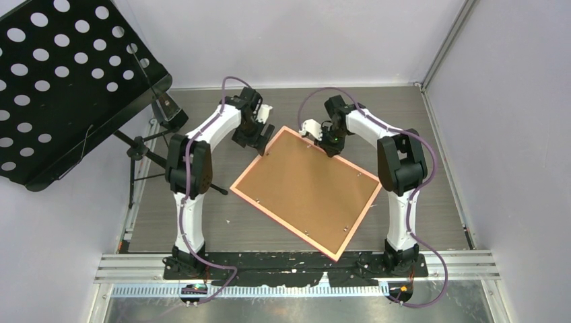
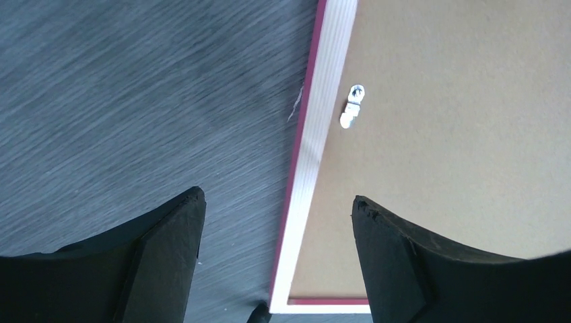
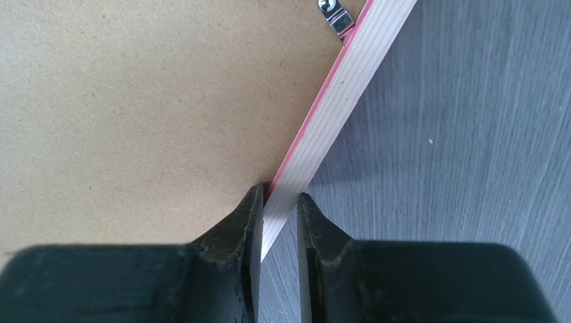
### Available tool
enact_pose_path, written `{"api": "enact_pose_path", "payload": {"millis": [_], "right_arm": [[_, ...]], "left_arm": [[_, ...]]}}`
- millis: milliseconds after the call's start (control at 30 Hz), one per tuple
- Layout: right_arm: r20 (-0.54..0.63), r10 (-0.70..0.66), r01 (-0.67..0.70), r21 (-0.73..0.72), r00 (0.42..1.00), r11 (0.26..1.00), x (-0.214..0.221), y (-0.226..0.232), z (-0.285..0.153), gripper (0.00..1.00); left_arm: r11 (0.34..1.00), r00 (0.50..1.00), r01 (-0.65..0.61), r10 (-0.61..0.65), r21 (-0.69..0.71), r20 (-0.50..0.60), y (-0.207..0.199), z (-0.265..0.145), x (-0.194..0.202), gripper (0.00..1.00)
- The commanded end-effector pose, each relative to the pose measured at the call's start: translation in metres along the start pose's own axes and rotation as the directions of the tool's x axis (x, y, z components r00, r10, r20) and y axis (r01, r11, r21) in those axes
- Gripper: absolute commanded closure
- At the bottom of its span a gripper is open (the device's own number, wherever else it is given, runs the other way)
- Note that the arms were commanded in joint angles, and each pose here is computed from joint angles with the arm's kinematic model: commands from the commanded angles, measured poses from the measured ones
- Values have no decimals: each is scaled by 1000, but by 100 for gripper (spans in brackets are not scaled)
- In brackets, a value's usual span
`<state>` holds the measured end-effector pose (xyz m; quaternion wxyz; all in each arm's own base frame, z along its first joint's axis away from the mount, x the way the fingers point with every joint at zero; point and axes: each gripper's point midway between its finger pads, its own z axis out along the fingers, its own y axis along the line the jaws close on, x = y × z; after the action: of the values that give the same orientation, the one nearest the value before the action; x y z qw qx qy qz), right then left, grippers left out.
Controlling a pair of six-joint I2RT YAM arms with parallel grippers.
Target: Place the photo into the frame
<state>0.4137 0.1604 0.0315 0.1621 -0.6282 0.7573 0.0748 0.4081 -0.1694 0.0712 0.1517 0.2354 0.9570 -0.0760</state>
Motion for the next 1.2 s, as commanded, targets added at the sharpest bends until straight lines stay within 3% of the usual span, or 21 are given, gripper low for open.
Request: {"api": "enact_pose_path", "payload": {"millis": [0, 333, 733, 1167], "right_arm": [[35, -163, 164, -39, 986, 986, -12, 18, -2, 94], [42, -153, 155, -30, 987, 988, -15, 20, 2, 95], [59, -132, 134, -30, 989, 990, -18, 22, -2, 95], [50, -121, 122, -33, 991, 992, -15, 25, -1, 95]], "left_arm": [[999, 999, -5, 6, 37, -32, -4, 1, -1, 20], [993, 998, -14, 21, 117, -58, -18, 11, 2, 26], [995, 994, -57, 65, 88, -92, -21, 28, 4, 34], [995, 992, -79, 85, 63, -88, -23, 36, 0, 37]]}}
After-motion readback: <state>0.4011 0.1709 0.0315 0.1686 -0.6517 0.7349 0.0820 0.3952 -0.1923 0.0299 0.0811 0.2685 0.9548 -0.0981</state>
